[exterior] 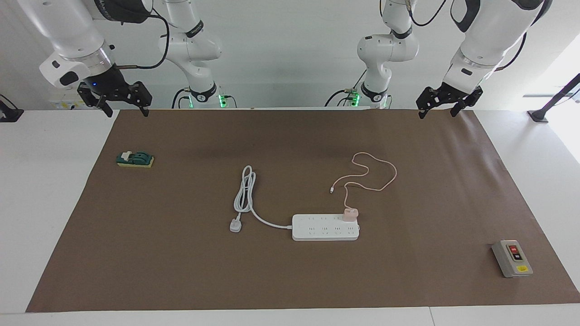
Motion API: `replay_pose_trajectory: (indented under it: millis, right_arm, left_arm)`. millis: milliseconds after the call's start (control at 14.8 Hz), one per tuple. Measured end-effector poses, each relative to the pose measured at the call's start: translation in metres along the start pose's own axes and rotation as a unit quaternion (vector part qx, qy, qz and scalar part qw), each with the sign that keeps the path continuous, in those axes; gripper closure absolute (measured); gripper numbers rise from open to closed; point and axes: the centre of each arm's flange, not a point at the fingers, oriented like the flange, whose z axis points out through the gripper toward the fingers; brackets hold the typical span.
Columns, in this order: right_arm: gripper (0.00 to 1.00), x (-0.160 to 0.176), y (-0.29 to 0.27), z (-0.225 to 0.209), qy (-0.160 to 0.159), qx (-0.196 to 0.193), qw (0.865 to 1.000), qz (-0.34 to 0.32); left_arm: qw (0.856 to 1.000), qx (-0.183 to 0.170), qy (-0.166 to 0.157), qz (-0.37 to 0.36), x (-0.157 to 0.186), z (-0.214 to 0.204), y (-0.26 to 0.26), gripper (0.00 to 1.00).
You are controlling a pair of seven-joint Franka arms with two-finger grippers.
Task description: Plug charger into power strip
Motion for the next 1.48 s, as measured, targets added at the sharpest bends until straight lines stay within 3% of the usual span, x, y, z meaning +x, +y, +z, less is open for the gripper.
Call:
replay_pose_trajectory:
  millis: [1483]
  right_arm:
    - [0.0, -0.0004, 0.0047, 0.0001, 0.0, 0.001, 1.0, 0.004]
  left_arm:
    - [1.0, 0.0, -0.002, 0.004, -0.0015, -0.0016, 0.0001, 0.0]
